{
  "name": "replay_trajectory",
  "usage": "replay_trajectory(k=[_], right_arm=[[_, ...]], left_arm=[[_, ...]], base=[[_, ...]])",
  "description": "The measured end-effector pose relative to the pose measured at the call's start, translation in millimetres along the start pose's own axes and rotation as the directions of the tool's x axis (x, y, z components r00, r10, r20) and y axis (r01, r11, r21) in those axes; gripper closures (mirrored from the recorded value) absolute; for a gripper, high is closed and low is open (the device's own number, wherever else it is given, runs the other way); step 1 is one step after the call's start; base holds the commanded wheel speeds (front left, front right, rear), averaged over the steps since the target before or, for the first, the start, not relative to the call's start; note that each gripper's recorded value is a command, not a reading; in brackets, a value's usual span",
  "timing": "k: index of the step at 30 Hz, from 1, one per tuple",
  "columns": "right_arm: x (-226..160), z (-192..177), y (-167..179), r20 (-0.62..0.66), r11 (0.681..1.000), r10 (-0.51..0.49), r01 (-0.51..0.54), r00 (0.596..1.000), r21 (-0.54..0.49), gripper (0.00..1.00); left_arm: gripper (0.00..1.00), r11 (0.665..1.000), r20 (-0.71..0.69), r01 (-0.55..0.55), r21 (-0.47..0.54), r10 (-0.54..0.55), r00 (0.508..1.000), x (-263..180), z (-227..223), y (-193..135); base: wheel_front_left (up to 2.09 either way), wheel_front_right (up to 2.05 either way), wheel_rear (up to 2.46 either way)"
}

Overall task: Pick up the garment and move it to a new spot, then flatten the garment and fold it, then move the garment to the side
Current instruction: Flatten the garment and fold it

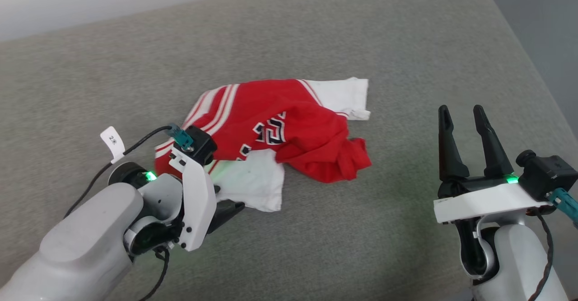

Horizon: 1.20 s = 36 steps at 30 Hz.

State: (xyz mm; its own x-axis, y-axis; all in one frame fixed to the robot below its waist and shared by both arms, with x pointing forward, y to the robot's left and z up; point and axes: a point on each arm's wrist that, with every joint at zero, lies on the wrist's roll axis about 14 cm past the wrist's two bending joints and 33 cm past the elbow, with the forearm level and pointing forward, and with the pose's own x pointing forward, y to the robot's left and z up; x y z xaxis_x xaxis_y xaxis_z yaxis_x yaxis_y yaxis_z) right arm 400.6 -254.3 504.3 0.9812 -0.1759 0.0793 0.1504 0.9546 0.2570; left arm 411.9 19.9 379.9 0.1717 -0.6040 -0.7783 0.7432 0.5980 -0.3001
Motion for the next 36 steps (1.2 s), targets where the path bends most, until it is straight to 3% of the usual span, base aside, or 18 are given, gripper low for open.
replay_trajectory(k=[5,6,7,8,17,21,27,36], right_arm=[[-4.1,0.3,-11.6,-0.003,0.999,-0.034,0.034,0.999,-0.006,0.0],[-4.5,0.2,-12.8,-0.004,0.999,-0.037,0.037,0.999,-0.007,0.0],[-4.8,0.0,-13.6,-0.005,0.999,-0.039,0.039,0.999,-0.008,0.0],[-5.0,0.2,-14.1,-0.005,0.999,-0.041,0.041,0.999,-0.008,0.0],[0.0,2.3,-5.0,0.007,1.0,-0.015,0.015,1.0,0.002,0.0],[2.7,-0.2,4.0,0.004,1.0,0.01,-0.01,1.0,0.007,0.0],[8.6,-7.1,19.7,-0.009,0.998,0.052,-0.052,0.999,0.021,0.0],[12.0,-12.0,20.8,-0.021,0.998,0.058,-0.057,0.998,0.011,0.0]], left_arm=[[0.0,0.997,-0.037,-0.003,0.074,0.005,0.999,14.9,-1.9,4.9],[0.63,0.996,-0.04,-0.003,0.084,0.006,0.999,16.6,-2.5,5.7],[0.9,0.996,-0.046,-0.003,0.091,0.007,0.999,17.9,-4.1,6.6],[1.0,0.995,-0.048,-0.006,0.097,0.011,0.999,18.1,-4.3,8.0],[1.0,0.996,-0.021,-0.04,0.076,0.041,0.999,0.6,-7.1,21.0],[1.0,0.986,-0.036,-0.154,0.064,0.156,0.987,-34.7,-19.1,61.3],[1.0,0.904,-0.04,-0.421,0.076,0.425,0.904,-109.1,-29.7,146.0],[1.0,0.822,-0.064,-0.566,0.067,0.57,0.819,-145.8,-36.6,198.5]], base=[[0.0,0.0,0.0],[0.0,0.0,0.0],[0.0,0.0,0.0],[0.0,0.0,0.0],[0.0,0.0,0.0],[0.0,0.0,0.0],[0.0,0.0,0.0],[0.0,0.0,0.0]])
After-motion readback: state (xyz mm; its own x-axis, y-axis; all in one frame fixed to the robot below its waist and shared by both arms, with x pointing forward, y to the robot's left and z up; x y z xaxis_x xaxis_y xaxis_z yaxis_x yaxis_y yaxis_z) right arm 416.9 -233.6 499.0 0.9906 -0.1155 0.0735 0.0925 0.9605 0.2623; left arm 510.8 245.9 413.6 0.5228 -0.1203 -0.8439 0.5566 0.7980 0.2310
